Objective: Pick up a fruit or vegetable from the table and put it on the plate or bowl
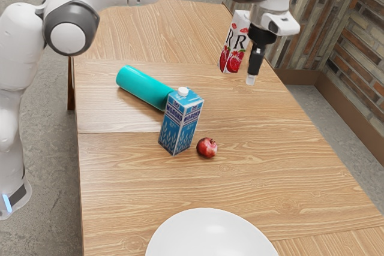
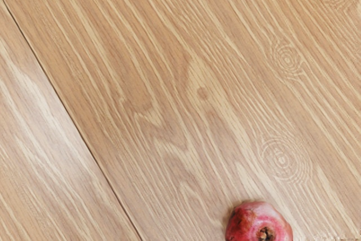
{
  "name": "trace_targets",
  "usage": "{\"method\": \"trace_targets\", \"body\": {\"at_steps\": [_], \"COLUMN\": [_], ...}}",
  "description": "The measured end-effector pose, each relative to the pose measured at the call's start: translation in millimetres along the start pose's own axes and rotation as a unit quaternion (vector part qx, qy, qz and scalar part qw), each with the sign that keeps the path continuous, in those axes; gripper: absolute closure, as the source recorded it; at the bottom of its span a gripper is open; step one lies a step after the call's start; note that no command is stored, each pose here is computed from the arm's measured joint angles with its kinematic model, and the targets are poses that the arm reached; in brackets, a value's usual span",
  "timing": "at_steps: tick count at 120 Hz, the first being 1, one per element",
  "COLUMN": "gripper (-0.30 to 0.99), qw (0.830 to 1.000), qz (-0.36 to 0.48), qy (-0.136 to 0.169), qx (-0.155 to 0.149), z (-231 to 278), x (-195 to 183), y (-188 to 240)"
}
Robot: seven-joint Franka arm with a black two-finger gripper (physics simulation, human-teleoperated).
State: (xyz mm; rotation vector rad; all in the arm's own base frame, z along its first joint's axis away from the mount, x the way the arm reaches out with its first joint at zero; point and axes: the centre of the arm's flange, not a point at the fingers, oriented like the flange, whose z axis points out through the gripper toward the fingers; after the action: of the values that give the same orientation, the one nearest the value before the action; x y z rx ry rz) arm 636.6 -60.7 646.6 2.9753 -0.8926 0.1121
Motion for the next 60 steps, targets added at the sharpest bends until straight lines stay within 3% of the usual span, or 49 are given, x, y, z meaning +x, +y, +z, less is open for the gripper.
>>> {"method": "trace_targets", "body": {"at_steps": [31, 46, 60], "gripper": [0.00, 0.00, 0.00], "qw": [0.988, 0.982, 0.976], "qz": [0.134, 0.168, 0.202], "qy": [-0.068, -0.081, -0.074], "qx": [0.019, 0.033, 0.040], "z": [55.2, 57.0, 59.7], "x": [10.6, -18.1, -23.2], "y": [31.5, 34.3, 32.7]}}
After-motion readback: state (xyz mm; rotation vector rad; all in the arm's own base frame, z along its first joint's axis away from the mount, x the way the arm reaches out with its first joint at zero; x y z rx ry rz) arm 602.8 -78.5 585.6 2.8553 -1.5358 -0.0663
